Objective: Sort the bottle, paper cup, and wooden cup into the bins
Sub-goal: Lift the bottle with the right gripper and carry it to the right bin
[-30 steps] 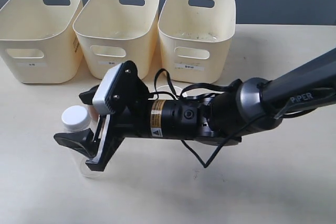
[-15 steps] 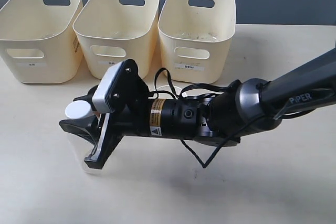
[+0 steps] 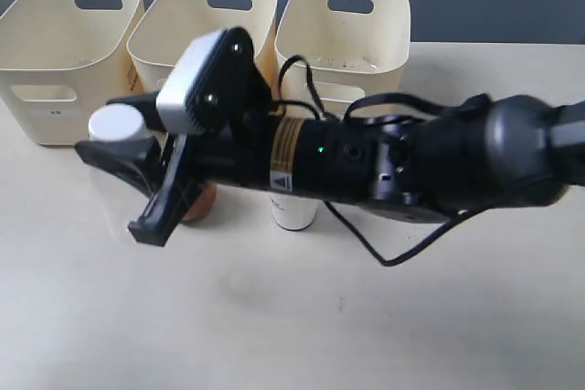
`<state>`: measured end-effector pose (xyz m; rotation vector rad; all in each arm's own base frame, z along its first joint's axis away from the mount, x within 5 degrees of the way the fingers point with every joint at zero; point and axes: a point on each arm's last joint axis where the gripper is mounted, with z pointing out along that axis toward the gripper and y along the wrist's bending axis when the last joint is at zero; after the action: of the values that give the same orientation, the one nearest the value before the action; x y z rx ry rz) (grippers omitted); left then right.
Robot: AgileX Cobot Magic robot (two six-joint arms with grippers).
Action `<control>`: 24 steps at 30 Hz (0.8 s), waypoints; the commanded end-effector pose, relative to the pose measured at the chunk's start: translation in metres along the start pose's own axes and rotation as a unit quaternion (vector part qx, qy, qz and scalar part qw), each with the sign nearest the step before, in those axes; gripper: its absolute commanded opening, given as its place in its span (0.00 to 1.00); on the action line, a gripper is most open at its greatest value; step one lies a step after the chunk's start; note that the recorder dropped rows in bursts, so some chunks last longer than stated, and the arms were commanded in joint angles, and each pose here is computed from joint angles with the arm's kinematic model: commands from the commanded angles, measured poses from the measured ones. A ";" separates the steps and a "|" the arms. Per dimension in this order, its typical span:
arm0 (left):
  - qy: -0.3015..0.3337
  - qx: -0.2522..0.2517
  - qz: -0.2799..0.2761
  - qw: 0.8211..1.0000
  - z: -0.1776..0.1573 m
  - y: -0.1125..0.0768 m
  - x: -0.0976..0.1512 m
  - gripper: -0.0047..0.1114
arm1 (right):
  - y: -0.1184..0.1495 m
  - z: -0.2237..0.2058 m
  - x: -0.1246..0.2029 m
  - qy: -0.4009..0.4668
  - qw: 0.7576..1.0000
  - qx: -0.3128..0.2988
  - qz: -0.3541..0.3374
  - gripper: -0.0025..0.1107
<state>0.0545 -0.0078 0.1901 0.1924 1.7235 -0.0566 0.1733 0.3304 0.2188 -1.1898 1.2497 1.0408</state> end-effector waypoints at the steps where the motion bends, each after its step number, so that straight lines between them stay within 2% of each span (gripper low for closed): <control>1: -0.006 0.001 0.000 1.000 0.000 0.000 -0.002 0.04 | -0.006 -0.023 -0.051 -0.001 0.998 0.068 -0.008 0.01; 6: -0.006 0.001 0.000 1.000 0.000 0.000 -0.002 0.04 | -0.019 -0.060 -0.101 -0.027 0.982 0.183 -0.036 0.01; 8: -0.006 0.001 0.000 1.000 0.000 0.000 -0.002 0.04 | -0.032 -0.075 -0.112 -0.045 0.972 0.228 -0.027 0.01; 10: -0.006 0.001 0.000 1.000 0.000 0.000 -0.002 0.04 | -0.060 -0.098 -0.115 -0.050 0.956 0.288 -0.017 0.01; 15: -0.006 0.001 0.000 1.000 0.000 0.000 -0.002 0.04 | -0.126 -0.130 -0.088 -0.068 0.919 0.388 -0.027 0.01; 17: -0.006 0.001 0.000 1.000 0.000 0.000 -0.002 0.04 | -0.146 -0.130 -0.071 -0.073 0.912 0.403 -0.033 0.01; 20: -0.006 0.001 0.000 1.000 0.000 0.000 -0.002 0.04 | -0.187 -0.115 -0.042 -0.009 0.910 0.414 -0.017 0.01; 24: -0.006 0.001 0.000 1.000 0.000 0.000 -0.002 0.04 | -0.222 -0.088 -0.014 0.041 0.910 0.413 0.000 0.01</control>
<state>0.0545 -0.0078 0.1901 0.1924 1.7235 -0.0566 0.3674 0.2115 0.2633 -0.5503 1.5088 0.3764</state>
